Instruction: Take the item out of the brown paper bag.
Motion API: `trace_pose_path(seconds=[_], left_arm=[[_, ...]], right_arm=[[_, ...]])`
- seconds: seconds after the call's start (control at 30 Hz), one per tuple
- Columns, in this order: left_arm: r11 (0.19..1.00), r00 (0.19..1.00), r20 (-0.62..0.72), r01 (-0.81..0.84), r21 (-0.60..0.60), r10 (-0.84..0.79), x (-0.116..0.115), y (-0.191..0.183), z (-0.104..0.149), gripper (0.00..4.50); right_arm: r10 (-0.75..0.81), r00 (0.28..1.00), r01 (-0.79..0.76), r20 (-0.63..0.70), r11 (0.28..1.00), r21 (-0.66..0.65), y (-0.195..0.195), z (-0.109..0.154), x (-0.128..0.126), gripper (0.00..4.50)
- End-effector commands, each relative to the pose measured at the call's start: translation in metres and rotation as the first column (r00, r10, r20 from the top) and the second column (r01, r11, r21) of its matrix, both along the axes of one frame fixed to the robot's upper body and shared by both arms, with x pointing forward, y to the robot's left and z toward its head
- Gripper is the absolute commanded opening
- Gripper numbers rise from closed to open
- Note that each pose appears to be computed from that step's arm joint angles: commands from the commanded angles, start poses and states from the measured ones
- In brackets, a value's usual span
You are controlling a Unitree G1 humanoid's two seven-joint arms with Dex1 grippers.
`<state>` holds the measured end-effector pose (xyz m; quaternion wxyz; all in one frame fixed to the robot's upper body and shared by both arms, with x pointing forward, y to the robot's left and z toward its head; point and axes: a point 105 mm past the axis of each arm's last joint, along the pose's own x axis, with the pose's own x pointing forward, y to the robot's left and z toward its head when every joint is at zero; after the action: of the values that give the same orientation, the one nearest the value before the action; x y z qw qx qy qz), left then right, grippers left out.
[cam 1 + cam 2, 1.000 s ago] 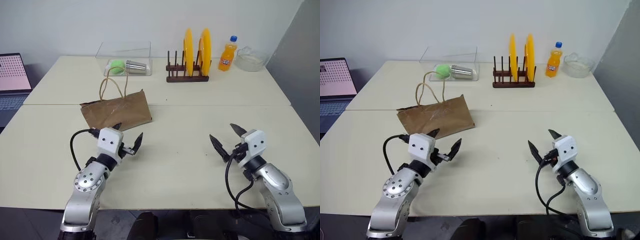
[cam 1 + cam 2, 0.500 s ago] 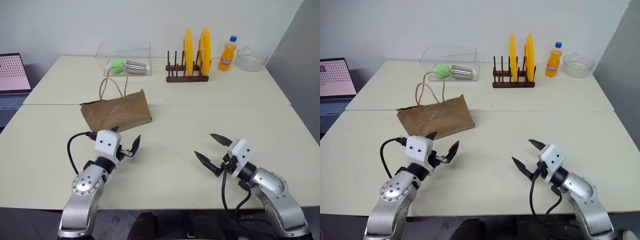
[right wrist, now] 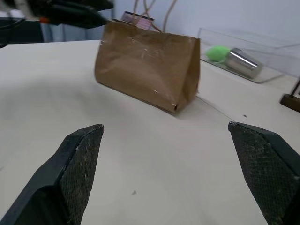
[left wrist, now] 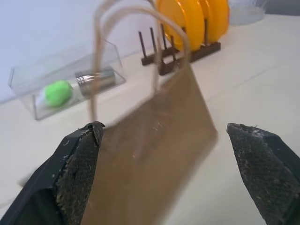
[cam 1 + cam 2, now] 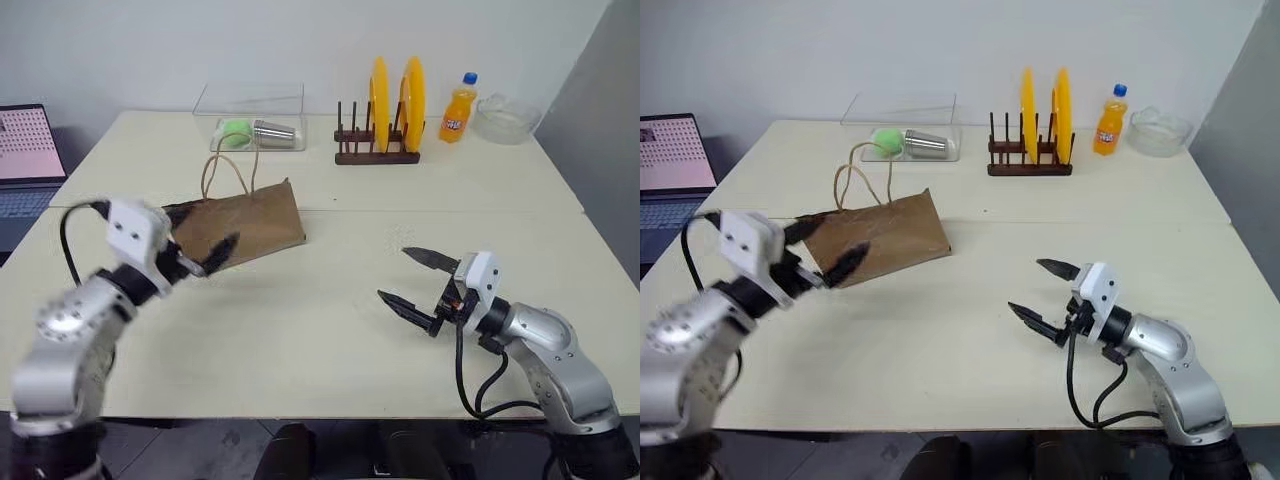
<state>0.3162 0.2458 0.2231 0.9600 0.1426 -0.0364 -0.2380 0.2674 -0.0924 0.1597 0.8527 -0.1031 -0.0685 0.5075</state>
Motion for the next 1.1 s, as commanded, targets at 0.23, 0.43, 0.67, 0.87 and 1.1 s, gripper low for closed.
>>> trace_pose_path(seconds=[0.23,0.43,0.67,0.87,1.1], left_arm=[[0.989,0.993,-0.049,0.108,0.102,-0.104,0.046,0.013,0.031,4.48],[0.985,0.991,-0.062,0.126,0.117,-0.120,0.075,0.016,0.039,4.48],[0.980,0.984,-0.048,0.174,0.097,-0.170,0.093,0.005,0.050,4.48],[0.968,0.973,-0.058,0.230,0.098,-0.225,0.097,-0.004,0.050,3.31],[0.951,0.958,-0.014,0.287,0.113,-0.287,0.097,-0.017,0.072,1.16]], right_arm=[[0.081,0.996,-0.080,0.030,0.996,-0.050,0.016,0.026,-0.010,4.50],[0.034,0.998,-0.031,0.044,0.998,-0.050,0.016,0.034,-0.006,4.50],[0.009,0.999,-0.006,0.050,0.999,-0.053,0.015,0.036,-0.007,4.50],[0.002,0.998,0.001,0.055,0.999,-0.048,0.015,0.040,-0.008,4.50],[0.011,0.998,-0.009,0.062,1.000,-0.027,0.012,0.047,-0.012,4.50]])
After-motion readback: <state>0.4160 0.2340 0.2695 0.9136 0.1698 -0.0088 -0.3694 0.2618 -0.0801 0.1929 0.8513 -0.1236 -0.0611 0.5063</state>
